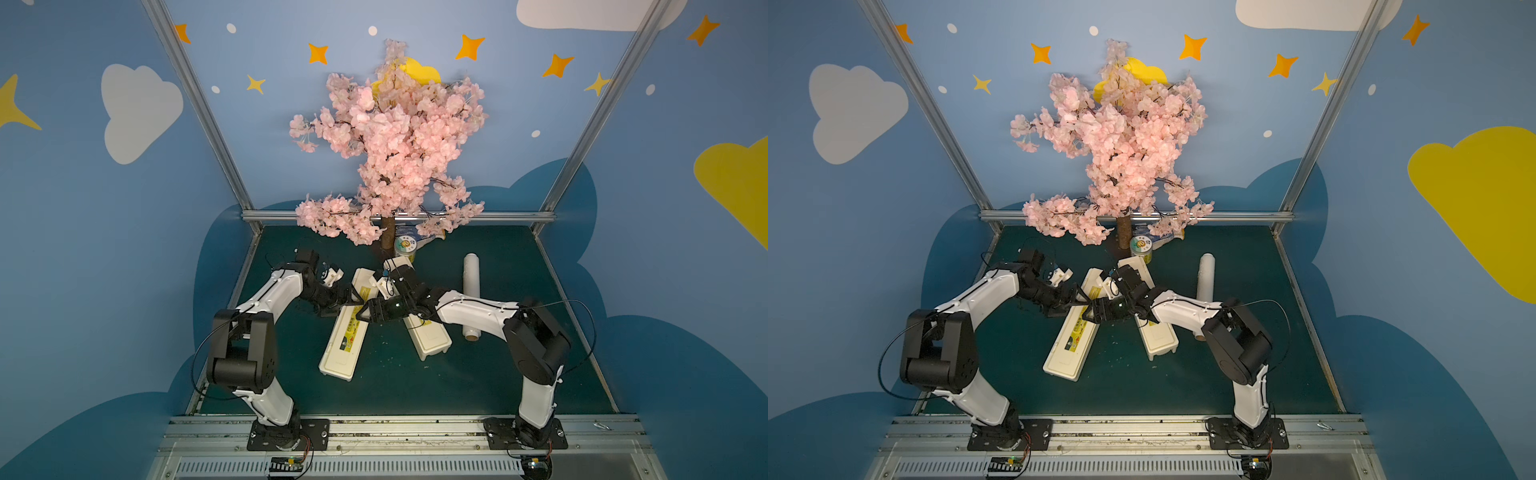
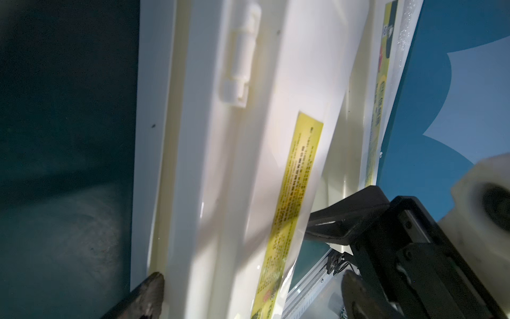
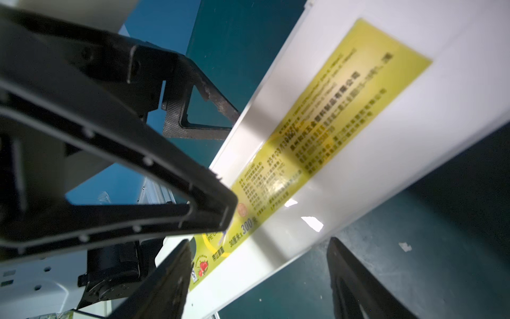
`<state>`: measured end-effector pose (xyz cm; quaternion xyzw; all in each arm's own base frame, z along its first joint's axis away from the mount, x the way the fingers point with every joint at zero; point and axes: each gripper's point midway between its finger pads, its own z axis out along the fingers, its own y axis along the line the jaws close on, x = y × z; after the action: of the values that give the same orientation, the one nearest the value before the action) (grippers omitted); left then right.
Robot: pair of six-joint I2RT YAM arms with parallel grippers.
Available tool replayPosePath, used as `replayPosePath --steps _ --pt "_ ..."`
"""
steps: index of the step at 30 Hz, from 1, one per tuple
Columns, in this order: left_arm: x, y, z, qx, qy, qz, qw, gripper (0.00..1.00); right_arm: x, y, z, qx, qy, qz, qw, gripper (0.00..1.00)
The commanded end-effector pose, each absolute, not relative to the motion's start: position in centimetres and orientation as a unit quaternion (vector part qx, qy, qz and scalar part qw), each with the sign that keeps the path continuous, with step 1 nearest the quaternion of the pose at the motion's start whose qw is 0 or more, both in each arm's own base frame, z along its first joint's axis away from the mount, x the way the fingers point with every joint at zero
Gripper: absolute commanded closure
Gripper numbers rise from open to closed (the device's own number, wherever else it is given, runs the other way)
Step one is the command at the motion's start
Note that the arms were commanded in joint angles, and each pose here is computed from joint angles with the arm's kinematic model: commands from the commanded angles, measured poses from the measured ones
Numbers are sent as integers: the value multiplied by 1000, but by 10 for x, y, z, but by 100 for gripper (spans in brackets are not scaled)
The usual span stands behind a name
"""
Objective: Put plastic wrap rolls into dispensers
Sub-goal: Close the lid on the plastic wrap cutting box.
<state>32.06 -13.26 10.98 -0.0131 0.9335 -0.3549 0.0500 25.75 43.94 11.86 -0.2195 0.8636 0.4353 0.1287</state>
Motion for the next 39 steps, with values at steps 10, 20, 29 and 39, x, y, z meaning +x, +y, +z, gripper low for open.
replayPosePath --steps 10,20,29,39 --pt "324 -130 82 -52 913 -404 21 1 297 445 97 -141 873 456 99 22" --pt "304 -140 67 -109 886 -450 2 9 324 467 95 -150 859 486 67 28" --pt "293 -157 62 -161 853 -496 -2 9 346 481 109 -177 832 523 55 30" --pt "288 -148 86 -155 891 -423 62 3 337 480 110 -198 831 519 32 31"
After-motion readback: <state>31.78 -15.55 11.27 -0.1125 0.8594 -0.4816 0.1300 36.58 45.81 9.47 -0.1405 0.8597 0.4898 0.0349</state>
